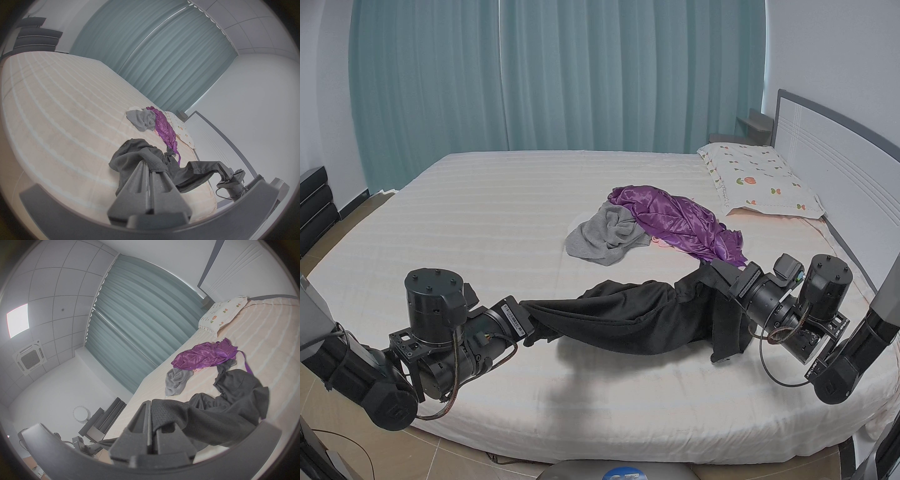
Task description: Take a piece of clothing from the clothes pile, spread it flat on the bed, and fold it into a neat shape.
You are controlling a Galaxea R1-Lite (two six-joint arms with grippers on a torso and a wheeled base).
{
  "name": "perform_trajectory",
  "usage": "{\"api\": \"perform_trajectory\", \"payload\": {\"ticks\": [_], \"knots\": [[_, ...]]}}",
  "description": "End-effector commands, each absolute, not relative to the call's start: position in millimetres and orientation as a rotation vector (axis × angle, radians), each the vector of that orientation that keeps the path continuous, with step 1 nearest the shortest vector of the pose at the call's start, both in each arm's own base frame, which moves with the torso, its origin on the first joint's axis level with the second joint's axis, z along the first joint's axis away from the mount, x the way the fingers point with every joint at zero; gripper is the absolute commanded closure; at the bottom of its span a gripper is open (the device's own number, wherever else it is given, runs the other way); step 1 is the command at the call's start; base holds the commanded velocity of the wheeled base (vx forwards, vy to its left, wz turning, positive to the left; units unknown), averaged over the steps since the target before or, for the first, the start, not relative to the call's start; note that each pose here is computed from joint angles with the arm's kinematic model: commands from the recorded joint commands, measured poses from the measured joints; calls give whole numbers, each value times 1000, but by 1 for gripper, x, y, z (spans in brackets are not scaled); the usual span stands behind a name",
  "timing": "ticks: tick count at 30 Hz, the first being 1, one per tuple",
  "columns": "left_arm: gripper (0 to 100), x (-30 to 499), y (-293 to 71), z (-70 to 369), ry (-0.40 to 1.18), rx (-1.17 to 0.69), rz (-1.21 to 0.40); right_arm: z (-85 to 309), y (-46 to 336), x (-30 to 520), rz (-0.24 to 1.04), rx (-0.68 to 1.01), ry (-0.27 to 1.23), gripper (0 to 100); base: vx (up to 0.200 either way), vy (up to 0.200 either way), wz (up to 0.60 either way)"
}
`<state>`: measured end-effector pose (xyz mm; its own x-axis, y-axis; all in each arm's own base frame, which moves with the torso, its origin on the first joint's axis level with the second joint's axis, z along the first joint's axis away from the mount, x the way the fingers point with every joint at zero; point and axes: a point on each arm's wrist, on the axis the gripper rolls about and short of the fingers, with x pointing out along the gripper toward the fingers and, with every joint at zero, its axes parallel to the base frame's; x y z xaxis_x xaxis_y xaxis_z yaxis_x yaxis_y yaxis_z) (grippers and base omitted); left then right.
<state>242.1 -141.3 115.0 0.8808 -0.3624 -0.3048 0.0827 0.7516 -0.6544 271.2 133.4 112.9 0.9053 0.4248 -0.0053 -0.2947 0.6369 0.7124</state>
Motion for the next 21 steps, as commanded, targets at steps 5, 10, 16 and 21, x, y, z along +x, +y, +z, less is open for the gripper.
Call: {"api": "perform_trajectory", "payload": {"ticks": [5,10,16,21], "knots": [[100,237,-138,126,403,-694,-265,115,131,272,409,784,165,100,0,200,0],[100,237,-138,127,399,-695,-265,118,130,272,413,788,148,100,0,200,0],[100,238,-138,126,401,-695,-264,119,130,272,415,791,134,100,0,200,0],[100,238,-137,126,402,-695,-259,116,128,275,404,789,140,100,0,200,0]]}}
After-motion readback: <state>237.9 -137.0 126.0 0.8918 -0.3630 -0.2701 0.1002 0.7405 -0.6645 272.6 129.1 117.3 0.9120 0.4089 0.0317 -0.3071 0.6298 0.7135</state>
